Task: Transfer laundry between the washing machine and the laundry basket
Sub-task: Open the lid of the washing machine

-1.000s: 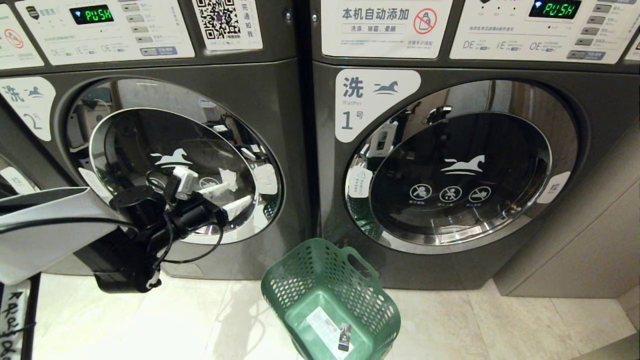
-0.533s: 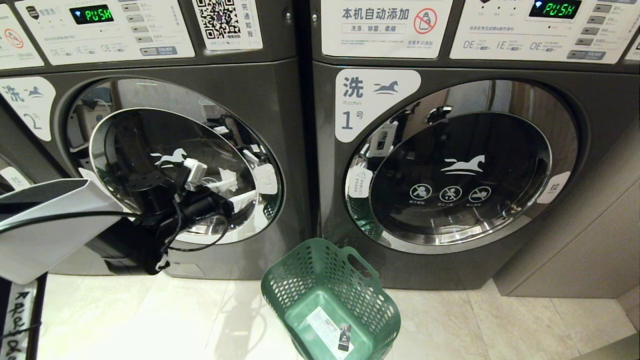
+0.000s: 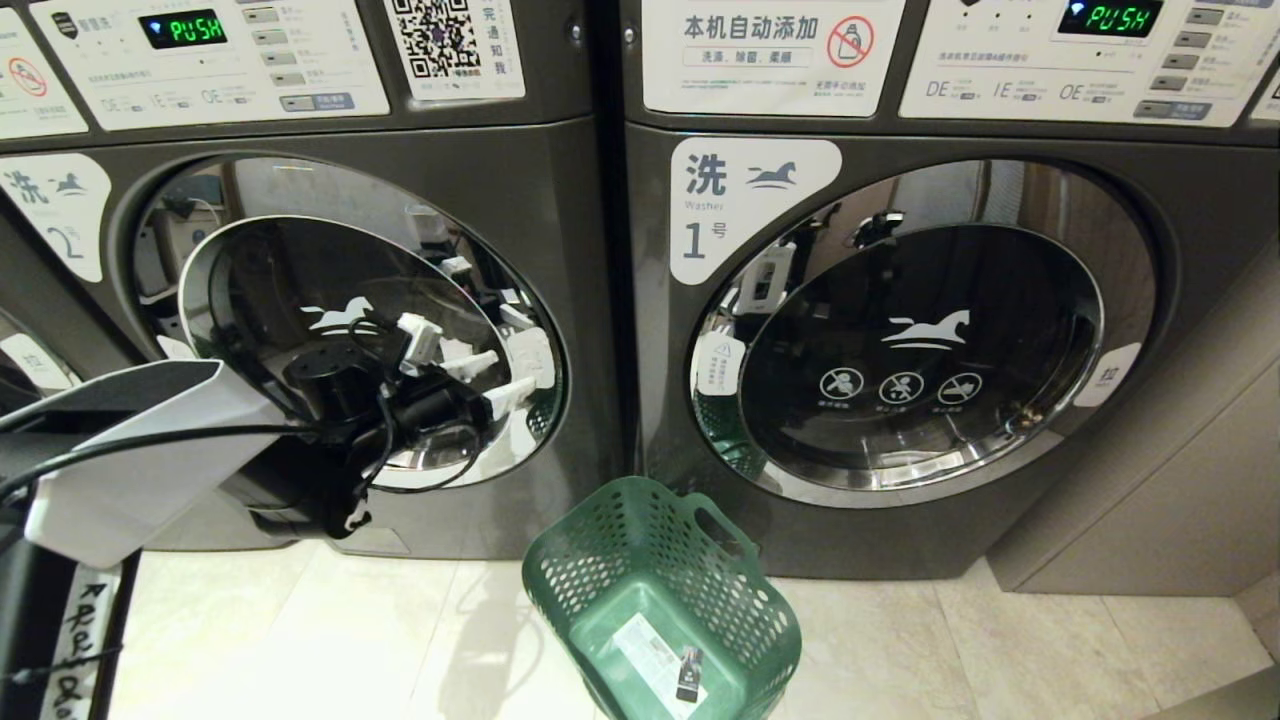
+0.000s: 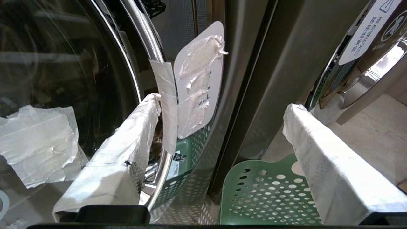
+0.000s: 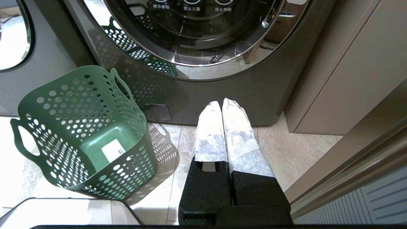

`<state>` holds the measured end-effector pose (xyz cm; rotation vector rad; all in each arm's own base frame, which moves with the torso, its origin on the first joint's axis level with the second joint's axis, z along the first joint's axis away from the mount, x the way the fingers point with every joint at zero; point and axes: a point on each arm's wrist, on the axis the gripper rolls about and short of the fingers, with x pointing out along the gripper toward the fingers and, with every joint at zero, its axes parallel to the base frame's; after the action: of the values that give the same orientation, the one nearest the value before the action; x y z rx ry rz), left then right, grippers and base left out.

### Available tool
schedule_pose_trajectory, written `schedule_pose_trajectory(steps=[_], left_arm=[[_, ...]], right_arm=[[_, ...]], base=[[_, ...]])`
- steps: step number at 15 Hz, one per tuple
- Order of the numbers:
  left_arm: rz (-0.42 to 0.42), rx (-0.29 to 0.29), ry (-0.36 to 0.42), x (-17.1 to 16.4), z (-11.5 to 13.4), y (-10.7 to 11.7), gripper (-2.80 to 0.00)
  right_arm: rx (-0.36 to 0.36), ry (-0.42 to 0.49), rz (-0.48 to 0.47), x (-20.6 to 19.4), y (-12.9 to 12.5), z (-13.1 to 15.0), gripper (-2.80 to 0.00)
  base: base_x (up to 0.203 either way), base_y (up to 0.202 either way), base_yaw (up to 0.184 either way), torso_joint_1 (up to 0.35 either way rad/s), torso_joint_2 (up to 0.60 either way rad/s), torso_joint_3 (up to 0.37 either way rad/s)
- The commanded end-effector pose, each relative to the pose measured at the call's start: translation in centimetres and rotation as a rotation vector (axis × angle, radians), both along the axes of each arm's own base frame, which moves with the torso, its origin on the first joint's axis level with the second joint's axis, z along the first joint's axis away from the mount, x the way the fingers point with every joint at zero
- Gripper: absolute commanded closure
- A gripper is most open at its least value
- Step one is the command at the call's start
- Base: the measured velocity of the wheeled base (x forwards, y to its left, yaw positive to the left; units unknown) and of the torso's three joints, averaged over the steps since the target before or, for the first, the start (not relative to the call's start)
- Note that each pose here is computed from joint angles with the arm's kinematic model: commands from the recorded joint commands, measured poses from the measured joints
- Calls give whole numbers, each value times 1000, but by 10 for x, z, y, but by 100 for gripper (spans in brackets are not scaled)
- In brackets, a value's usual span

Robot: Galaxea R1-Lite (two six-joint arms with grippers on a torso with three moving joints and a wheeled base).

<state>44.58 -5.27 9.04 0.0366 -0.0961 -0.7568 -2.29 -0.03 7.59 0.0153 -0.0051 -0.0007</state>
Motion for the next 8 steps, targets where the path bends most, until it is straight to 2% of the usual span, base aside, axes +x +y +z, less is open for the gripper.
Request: schedule_pose_trajectory(steps=[1, 8], left_arm=[[-3, -1, -11, 3, -1, -1, -280], [-30, -3, -14, 2, 1, -10, -280]], right_arm=[[0, 1, 1, 0, 0, 0, 0], [0, 1, 1, 0, 0, 0, 0]], base=[[0, 0, 0, 0, 0, 0], [0, 0, 0, 0, 0, 0]])
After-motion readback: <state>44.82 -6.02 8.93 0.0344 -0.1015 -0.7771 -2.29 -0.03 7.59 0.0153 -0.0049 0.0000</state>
